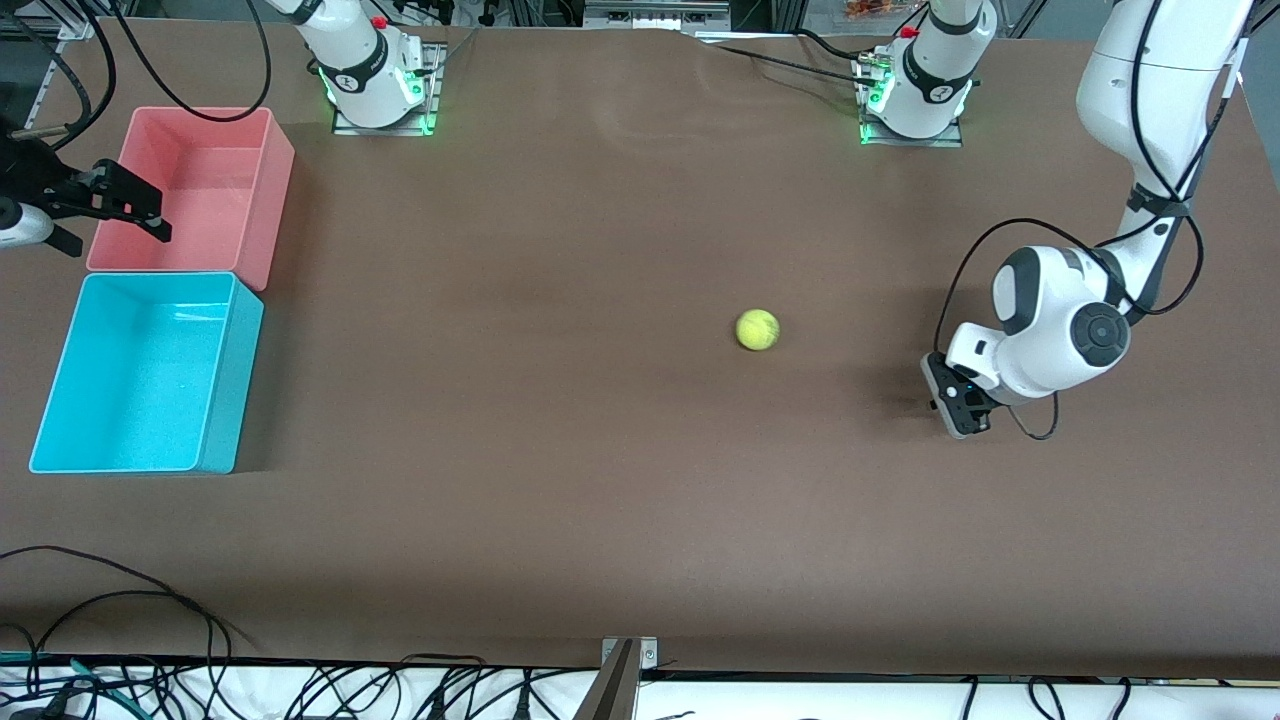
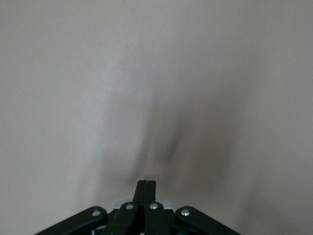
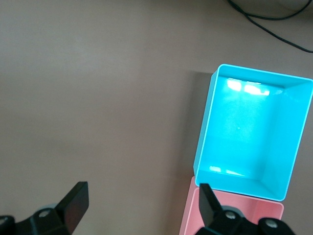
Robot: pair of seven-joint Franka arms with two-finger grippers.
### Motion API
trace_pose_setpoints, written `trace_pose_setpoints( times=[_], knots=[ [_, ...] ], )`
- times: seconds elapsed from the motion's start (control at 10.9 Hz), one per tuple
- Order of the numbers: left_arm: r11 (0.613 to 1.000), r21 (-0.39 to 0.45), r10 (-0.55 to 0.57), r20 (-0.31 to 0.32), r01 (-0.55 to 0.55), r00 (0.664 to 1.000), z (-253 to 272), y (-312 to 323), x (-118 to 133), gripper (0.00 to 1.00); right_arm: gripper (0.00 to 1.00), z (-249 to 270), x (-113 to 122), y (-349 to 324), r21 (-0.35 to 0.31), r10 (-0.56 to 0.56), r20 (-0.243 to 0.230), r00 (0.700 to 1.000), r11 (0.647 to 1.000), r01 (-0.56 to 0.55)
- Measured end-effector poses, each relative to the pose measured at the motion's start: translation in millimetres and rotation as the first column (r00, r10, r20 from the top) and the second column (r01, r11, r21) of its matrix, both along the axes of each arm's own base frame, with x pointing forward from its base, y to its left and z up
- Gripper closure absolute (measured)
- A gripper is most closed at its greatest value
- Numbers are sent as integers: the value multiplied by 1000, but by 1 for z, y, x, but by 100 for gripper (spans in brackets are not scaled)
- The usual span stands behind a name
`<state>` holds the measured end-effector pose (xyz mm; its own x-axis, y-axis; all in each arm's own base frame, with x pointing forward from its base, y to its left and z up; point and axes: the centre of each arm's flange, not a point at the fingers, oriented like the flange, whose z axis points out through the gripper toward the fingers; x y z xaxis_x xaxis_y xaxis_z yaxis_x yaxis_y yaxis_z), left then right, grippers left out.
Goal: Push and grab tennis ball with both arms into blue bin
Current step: 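Push the tennis ball with the left gripper toward the bins, then reach the right gripper to the rolling ball while the left gripper withdraws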
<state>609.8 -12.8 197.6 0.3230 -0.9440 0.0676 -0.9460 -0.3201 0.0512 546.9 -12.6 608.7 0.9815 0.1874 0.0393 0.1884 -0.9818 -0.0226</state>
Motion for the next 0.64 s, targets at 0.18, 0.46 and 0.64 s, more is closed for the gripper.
trace_pose_setpoints(
  times=[0.18, 0.46, 0.64],
  knots=[
    [1000, 6, -18, -1, 18, 1000, -1, 8, 0, 99, 0, -1, -1, 4, 0, 8, -11, 1000, 1000, -8],
    [999, 18, -26, -18, 26, 1000, 15, 21, -1, 96, 0, -10, -3, 15, 1, 28, -60, 998, 1000, -28],
    [999, 33, -13, -13, 14, 1000, 57, 33, -3, 74, 0, -40, 1, 31, 0, 45, -157, 987, 999, -46]
  ],
)
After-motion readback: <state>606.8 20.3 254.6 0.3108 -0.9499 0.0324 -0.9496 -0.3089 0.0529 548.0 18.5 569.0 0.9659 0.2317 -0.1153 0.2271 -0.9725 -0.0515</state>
